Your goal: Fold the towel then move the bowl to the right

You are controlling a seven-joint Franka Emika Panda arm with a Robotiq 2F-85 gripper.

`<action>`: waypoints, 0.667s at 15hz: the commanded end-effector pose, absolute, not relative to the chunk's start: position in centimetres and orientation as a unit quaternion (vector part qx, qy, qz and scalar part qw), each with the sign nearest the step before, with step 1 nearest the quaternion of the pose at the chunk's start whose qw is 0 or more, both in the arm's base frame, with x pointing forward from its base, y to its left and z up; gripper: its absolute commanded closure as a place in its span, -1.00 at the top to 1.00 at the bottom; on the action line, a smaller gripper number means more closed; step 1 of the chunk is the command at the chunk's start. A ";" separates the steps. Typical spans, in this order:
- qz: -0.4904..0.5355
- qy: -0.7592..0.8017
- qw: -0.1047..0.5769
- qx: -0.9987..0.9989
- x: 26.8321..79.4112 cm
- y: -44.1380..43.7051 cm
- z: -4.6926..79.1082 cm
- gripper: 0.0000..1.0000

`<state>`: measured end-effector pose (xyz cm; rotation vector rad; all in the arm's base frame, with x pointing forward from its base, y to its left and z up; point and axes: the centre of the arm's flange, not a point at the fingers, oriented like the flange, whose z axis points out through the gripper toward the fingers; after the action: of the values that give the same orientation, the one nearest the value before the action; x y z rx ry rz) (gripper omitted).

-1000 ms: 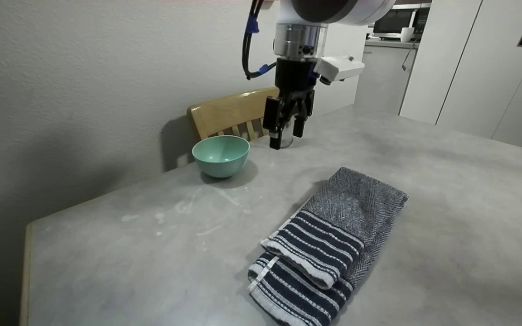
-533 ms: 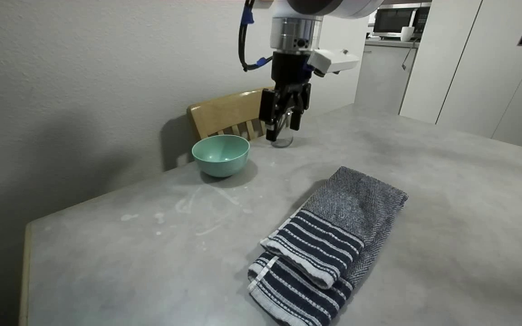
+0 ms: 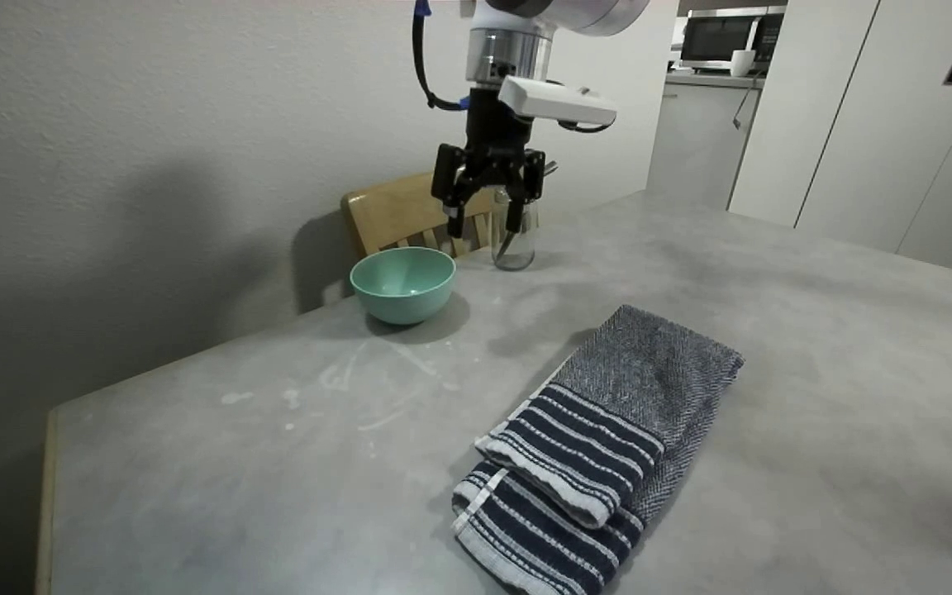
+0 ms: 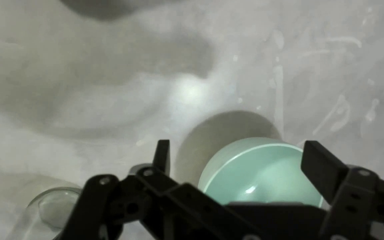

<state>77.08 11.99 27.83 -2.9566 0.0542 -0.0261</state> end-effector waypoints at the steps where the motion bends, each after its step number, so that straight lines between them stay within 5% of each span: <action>1: -0.005 0.033 0.095 -0.995 77.5 12.2 27.6 1.00; 10: 0.003 0.048 0.054 -0.997 80.2 15.0 24.2 1.00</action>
<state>78.12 13.71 25.28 -2.9777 0.1438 -0.0007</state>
